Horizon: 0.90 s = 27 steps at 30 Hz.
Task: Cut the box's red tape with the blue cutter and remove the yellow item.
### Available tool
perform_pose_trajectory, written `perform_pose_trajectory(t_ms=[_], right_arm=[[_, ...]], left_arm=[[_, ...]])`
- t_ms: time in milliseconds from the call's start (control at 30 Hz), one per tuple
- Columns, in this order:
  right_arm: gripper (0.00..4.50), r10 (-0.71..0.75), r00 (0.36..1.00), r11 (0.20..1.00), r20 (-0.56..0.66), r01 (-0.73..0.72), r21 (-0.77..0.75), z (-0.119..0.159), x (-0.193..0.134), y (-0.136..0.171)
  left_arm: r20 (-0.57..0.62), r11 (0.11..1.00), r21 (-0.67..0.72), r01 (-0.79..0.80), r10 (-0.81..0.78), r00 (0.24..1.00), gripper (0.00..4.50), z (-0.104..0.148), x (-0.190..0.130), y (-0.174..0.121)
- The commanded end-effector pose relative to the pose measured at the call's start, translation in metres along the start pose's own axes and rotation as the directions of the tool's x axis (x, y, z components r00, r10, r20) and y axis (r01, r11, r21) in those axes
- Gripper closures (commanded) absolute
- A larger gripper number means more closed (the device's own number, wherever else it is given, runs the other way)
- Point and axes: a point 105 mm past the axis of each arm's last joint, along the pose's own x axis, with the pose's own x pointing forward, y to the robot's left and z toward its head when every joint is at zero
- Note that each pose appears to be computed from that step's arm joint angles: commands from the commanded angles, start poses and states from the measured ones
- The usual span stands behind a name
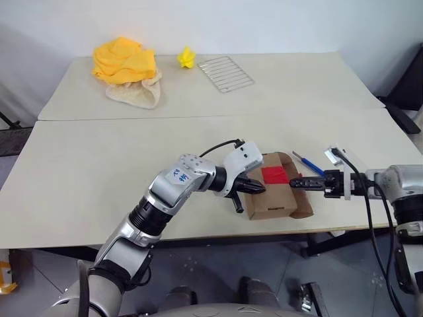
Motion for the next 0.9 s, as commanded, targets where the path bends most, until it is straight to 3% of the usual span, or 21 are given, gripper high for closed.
perform_pose_trajectory(t_ms=[33,300,667,900], right_arm=[[1.68,0.023,0.998,1.000,-0.052,-0.022,0.019,-0.010,0.013,-0.002],[4.46,-0.015,0.999,1.000,-0.049,0.017,0.024,-0.007,0.010,-0.006],[4.49,-0.189,0.980,0.982,-0.055,0.189,-0.003,-0.002,-0.016,0.002],[4.49,-0.382,0.920,0.923,-0.090,0.384,-0.001,0.011,-0.035,0.011]], left_arm=[[-0.066,0.999,-0.047,0.019,-0.022,0.998,4.50,-0.019,0.008,-0.006],[-0.070,0.999,-0.048,0.012,-0.015,0.997,4.50,-0.021,0.009,-0.003],[-0.045,0.999,-0.045,0.008,-0.010,0.999,4.50,-0.018,0.017,0.000],[-0.021,0.998,-0.055,-0.013,0.011,1.000,4.50,-0.016,0.018,0.005]])
